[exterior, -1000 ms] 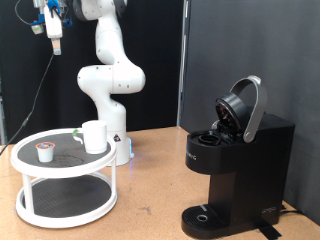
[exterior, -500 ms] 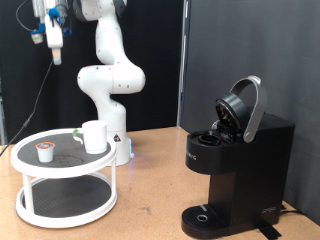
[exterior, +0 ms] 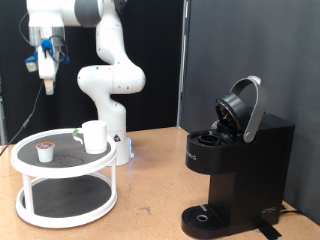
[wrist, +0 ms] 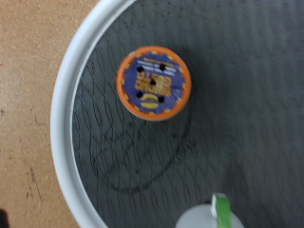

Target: Make a cup of coffee with the keurig machine

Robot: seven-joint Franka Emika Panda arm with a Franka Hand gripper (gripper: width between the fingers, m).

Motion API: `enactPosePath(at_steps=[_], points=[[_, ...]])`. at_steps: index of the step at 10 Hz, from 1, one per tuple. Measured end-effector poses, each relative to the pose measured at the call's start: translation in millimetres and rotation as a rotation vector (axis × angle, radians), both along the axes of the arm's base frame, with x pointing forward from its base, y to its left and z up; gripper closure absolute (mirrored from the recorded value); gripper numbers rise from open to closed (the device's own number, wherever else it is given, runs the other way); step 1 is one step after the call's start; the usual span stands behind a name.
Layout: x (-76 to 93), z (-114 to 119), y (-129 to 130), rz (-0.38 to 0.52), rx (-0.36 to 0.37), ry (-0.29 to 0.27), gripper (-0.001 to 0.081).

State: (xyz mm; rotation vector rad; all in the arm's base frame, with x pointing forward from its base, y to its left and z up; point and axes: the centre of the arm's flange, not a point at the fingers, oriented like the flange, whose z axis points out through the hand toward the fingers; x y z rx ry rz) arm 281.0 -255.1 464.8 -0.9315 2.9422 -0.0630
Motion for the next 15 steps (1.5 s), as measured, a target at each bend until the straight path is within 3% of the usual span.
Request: enactPosePath(at_steps=[1,7,10,15], points=[[5.9,-9,-3,-0.006,-0.008,0.006,0.0072],[2.1,-17,-8,0.009,-0.022,-0.010,0.0072],[8.7,-35,-11,-0.018,-0.050,-0.020,0.0072],[19.2,-78,-8,0.009,-0.081,-0.016,0.0072]])
